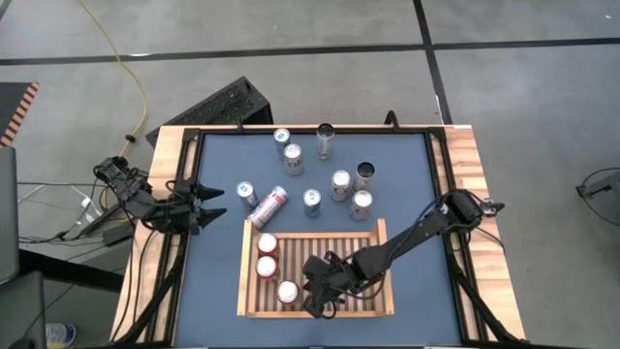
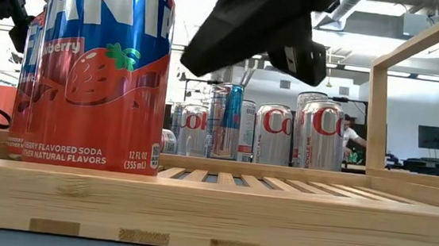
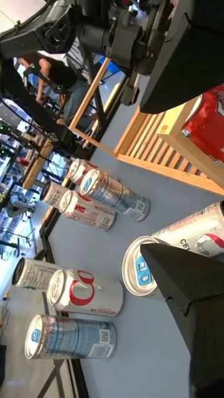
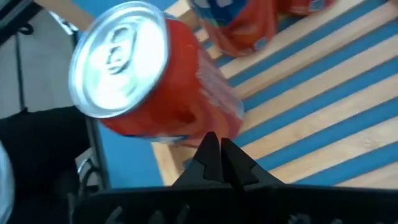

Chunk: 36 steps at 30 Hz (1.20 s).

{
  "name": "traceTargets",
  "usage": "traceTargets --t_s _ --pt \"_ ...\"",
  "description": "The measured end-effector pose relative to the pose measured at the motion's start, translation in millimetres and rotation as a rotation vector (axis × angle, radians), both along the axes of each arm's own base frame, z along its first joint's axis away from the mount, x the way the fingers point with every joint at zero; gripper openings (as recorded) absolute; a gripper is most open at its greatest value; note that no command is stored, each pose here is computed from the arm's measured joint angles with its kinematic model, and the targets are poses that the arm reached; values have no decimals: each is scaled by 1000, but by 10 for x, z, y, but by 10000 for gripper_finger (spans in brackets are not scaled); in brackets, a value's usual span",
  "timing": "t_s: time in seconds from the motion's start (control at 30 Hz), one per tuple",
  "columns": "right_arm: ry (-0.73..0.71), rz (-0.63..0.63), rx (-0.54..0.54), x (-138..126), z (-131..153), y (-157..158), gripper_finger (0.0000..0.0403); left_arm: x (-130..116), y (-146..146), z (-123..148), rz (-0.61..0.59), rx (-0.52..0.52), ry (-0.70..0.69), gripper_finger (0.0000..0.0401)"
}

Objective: Place canned beverage on shelf
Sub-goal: Put the red soda can on the shelf aligned with the other red soda can

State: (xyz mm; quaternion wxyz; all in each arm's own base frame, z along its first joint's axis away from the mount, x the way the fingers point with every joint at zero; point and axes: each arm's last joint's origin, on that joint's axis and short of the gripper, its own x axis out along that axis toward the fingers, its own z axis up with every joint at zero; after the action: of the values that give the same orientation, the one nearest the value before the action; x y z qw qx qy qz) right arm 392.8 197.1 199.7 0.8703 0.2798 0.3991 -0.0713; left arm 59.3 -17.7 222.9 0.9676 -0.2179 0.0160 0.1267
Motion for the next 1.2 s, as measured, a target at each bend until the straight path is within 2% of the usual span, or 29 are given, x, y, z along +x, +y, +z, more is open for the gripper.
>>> traceTargets --t_s 0.27,0.57,0.87,1.2 --pt "-49 20 6 35 32 14 0 0 0 -2 0 2 2 348" --pt "-108 59 -39 113 70 -64 0 -2 2 -18 0 12 16 348" --pt "16 24 -48 51 -16 -137 0 -2 2 -18 0 11 16 348" --pt "76 8 -10 -67 -110 72 0 -2 2 -18 0 12 16 348"
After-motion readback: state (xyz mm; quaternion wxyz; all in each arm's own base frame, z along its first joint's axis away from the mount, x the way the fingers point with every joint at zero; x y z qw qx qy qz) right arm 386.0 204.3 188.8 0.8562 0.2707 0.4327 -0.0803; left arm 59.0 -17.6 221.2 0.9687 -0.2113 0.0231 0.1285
